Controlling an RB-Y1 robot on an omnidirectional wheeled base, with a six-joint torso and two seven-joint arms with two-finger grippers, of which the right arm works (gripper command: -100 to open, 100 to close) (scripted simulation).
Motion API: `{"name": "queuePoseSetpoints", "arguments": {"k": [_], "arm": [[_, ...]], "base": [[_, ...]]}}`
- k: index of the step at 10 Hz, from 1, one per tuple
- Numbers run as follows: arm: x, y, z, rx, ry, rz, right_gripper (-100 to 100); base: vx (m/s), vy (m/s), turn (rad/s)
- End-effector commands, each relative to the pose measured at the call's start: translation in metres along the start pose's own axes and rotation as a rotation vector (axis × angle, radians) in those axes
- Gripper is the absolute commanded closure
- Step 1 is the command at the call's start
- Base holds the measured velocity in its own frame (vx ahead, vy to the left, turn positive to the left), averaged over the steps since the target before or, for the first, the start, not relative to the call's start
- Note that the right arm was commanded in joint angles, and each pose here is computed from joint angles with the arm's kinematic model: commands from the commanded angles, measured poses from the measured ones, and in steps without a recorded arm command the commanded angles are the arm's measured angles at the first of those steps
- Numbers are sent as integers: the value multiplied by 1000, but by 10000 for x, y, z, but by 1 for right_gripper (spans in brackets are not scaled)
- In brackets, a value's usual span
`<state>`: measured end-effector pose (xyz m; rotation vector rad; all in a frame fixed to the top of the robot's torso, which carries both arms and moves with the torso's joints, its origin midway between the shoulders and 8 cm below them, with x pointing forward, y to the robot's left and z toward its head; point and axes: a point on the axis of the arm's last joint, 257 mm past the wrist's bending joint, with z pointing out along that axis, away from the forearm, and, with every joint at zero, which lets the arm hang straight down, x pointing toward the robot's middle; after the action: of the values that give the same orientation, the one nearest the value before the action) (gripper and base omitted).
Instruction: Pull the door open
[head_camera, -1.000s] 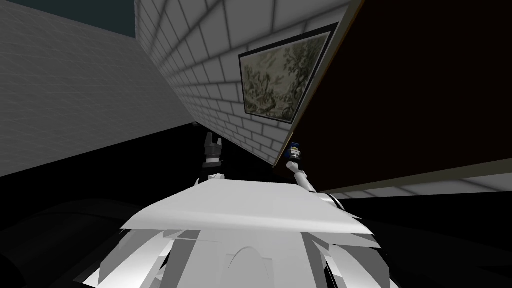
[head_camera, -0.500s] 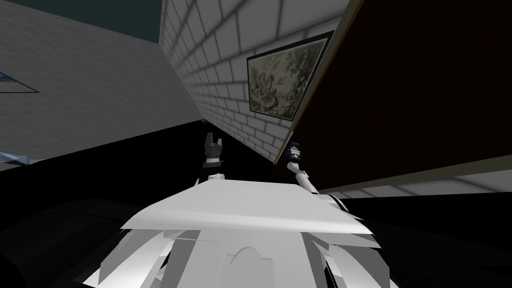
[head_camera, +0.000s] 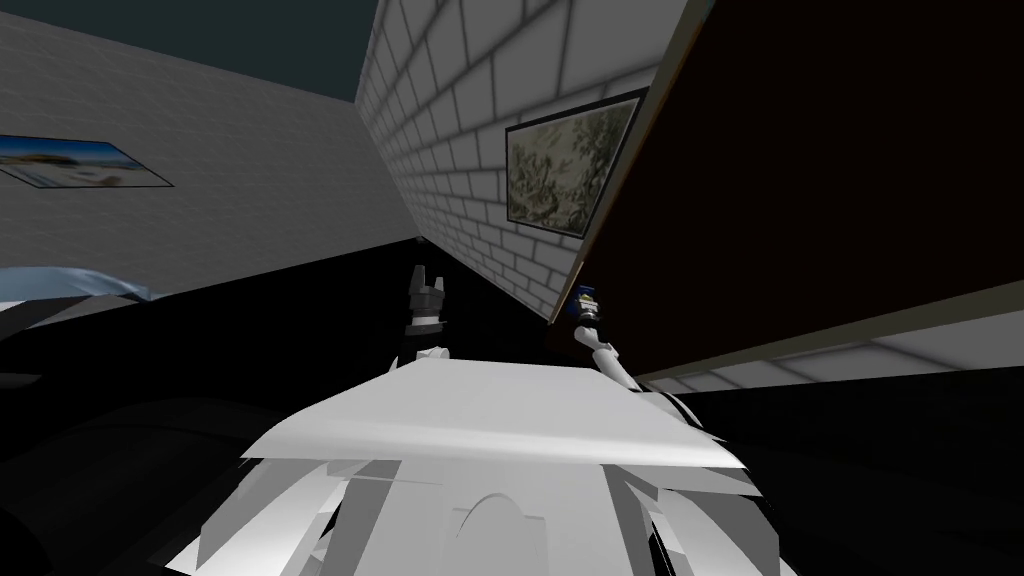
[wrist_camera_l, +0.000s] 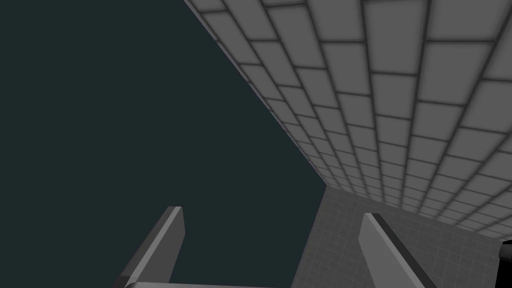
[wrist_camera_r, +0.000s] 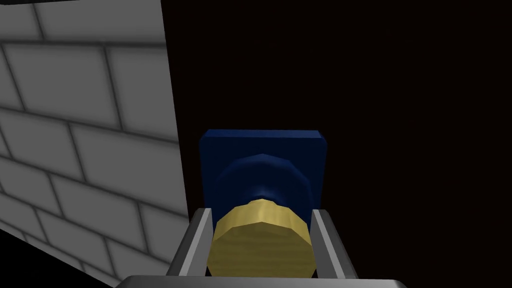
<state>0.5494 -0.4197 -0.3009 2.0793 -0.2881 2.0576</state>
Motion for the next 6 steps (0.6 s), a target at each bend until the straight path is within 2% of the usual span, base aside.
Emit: {"name": "queuePoseSetpoints", "arguments": {"k": [1, 6], "arm": [[14, -38, -10, 18, 3, 0, 100], [43, -174, -60, 79, 9, 3, 100]], "base": [[-160, -62, 147], [-252, -61, 118]]}}
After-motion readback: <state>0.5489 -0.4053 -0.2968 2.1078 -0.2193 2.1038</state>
